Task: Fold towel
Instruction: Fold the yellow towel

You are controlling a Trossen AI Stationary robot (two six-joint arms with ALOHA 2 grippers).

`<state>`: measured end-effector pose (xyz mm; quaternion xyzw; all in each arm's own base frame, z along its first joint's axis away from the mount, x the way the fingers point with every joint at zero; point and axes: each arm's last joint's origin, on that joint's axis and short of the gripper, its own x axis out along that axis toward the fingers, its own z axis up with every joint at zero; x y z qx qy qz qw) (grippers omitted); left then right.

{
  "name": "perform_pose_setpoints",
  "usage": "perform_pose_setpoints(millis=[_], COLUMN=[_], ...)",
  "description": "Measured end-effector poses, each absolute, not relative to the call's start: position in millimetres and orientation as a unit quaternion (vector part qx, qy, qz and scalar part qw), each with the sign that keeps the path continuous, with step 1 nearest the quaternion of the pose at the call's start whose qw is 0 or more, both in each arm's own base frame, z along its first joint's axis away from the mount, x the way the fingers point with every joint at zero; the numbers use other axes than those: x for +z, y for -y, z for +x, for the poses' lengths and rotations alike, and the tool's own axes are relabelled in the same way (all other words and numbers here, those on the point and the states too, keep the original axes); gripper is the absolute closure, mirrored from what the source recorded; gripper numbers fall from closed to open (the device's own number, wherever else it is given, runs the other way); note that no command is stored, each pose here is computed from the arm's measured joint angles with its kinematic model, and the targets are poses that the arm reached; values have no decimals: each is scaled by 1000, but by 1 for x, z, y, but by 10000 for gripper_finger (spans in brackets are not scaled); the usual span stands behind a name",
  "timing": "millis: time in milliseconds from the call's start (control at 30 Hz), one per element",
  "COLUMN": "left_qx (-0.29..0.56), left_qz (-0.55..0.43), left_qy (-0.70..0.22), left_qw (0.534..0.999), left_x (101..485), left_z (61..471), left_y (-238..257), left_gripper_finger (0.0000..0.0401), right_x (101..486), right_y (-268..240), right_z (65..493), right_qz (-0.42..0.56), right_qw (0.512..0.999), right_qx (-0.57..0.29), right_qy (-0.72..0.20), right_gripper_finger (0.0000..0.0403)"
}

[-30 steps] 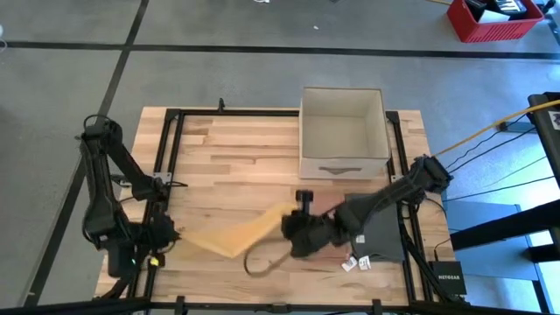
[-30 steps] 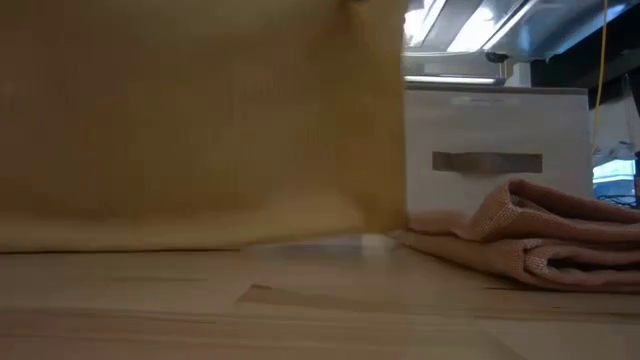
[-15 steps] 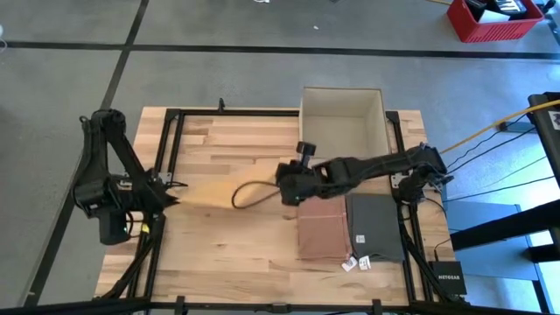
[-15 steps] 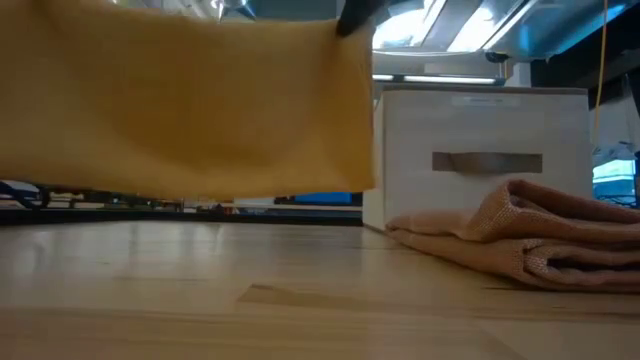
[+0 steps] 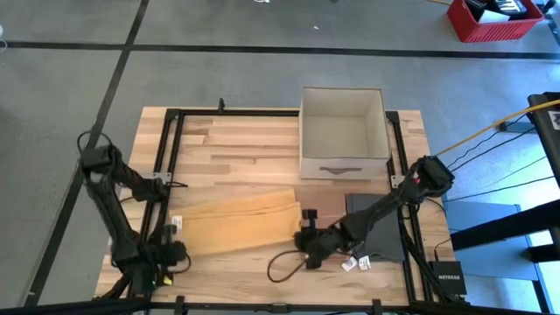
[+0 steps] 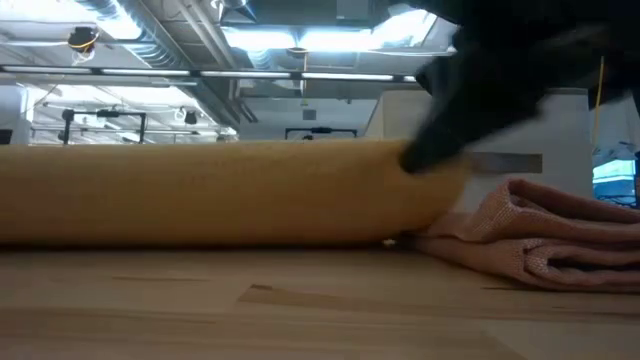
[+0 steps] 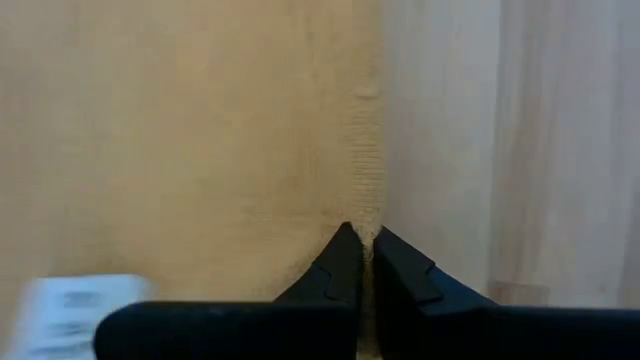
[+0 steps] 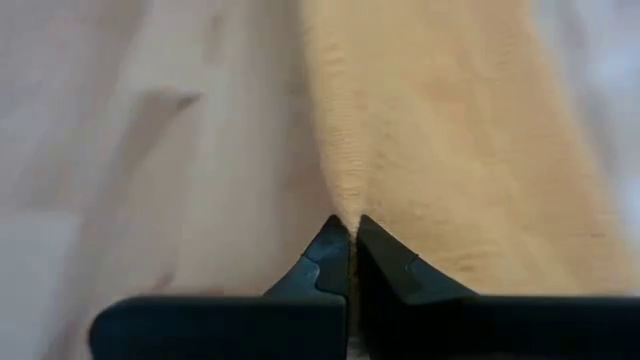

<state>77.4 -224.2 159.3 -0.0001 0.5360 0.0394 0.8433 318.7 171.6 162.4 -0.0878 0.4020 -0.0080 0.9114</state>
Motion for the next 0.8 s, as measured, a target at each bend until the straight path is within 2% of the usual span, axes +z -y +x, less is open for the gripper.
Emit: perform_pose_setpoints(millis=[133,400,500,600,700,800], left_qx=[20,1,3,-5,-35,-72], left_qz=[-19,-48,-62,-90,-137,-209], left_qy=[-574,-566,-573,-591,-628,-631], left_qw=[818,823,817,802,765,744], left_x=[135,132,135,140,153,185], left_z=[81,85,89,94,99,105], left_y=[244,252,250,249,249,249], left_gripper_finger=[396,372,340,299,263,243], right_x=[154,156,156,163,183,212], right_y=[-180,-182,-178,-178,-180,-180], right_z=[309,313,315,319,326,333], right_qz=[-88,-55,-51,-49,-51,-64], right_qw=[910,911,911,907,901,892], right_qx=[18,64,61,65,70,71], right_qy=[-405,-403,-405,-412,-425,-443], right_gripper_finger=[393,385,353,303,253,213])
